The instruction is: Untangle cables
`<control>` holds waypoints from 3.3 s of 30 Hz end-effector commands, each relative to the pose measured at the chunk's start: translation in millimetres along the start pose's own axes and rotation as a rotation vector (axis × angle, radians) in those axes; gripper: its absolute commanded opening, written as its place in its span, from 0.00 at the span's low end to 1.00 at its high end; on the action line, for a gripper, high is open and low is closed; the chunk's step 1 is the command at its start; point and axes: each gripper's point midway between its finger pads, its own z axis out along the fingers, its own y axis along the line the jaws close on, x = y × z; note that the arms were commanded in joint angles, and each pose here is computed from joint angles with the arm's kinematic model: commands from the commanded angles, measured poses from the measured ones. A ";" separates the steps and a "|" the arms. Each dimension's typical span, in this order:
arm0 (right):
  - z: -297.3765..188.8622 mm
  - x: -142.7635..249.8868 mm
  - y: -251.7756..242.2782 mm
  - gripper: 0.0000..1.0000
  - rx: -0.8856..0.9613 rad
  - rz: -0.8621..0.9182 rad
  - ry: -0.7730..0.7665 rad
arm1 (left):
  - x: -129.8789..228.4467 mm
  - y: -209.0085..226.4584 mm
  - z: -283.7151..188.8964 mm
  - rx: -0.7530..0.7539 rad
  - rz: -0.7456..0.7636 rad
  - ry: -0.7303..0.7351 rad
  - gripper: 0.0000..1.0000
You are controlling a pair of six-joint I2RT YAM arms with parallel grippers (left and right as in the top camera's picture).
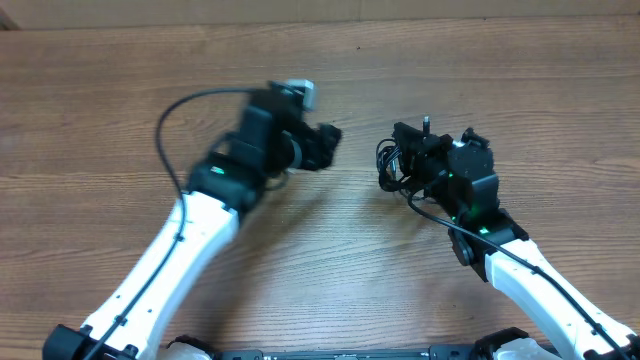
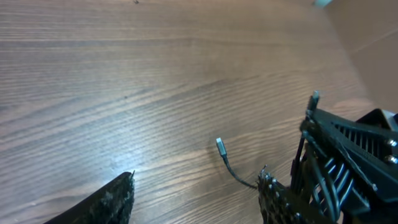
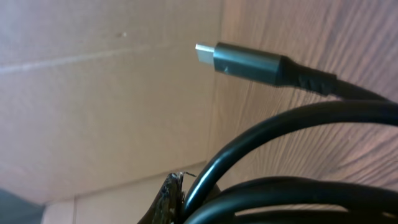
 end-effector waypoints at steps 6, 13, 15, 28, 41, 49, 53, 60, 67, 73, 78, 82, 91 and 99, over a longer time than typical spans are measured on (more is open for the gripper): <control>-8.9 14.7 25.3 0.04 -0.109 -0.320 0.202 | 15.0 -72.2 -44.0 0.579 0.262 0.097 0.75; -12.5 22.9 42.6 0.04 -0.200 -0.451 0.223 | 37.6 -58.1 -8.3 0.508 -0.105 0.286 0.63; -12.4 22.4 42.6 0.04 -0.200 -0.451 0.220 | 43.5 -59.1 1.5 0.510 -0.118 0.310 0.62; -9.8 16.7 35.0 0.04 -0.164 -0.470 0.191 | 42.9 -88.0 30.0 0.504 -0.180 0.292 0.58; -13.3 27.7 39.7 0.04 -0.192 -0.437 0.254 | 47.9 -85.9 48.4 0.354 -0.139 0.228 0.34; -13.4 26.9 39.9 0.04 -0.192 -0.437 0.252 | 44.3 -72.0 50.4 0.304 -0.151 0.213 0.04; -13.4 26.8 39.8 0.04 -0.192 -0.437 0.252 | 38.4 -26.7 49.8 0.176 -0.220 0.204 0.04; -11.2 25.6 22.0 0.04 -0.122 -0.448 0.261 | 11.9 35.2 36.6 0.095 -0.344 0.141 0.04; -11.6 21.2 -25.3 0.04 0.070 -0.423 0.280 | -7.5 76.7 22.5 0.056 -0.413 0.077 0.04; -12.9 22.2 -32.3 0.04 0.086 -0.493 0.296 | -15.8 64.5 9.7 0.225 -0.326 0.085 0.05; -11.2 22.6 -18.9 0.04 0.033 -0.502 0.284 | 3.1 -3.2 -0.5 0.538 0.013 0.138 0.48; -12.3 26.6 -19.7 0.04 0.030 -0.499 0.308 | 22.2 -33.8 11.5 0.551 0.108 0.177 0.58; -13.9 31.5 -19.6 0.04 0.023 -0.497 0.337 | 48.8 -53.0 45.5 0.325 0.138 0.209 0.59; -15.9 39.1 -12.7 0.04 -0.017 -0.504 0.375 | 58.6 -42.4 54.9 0.176 0.141 0.214 0.54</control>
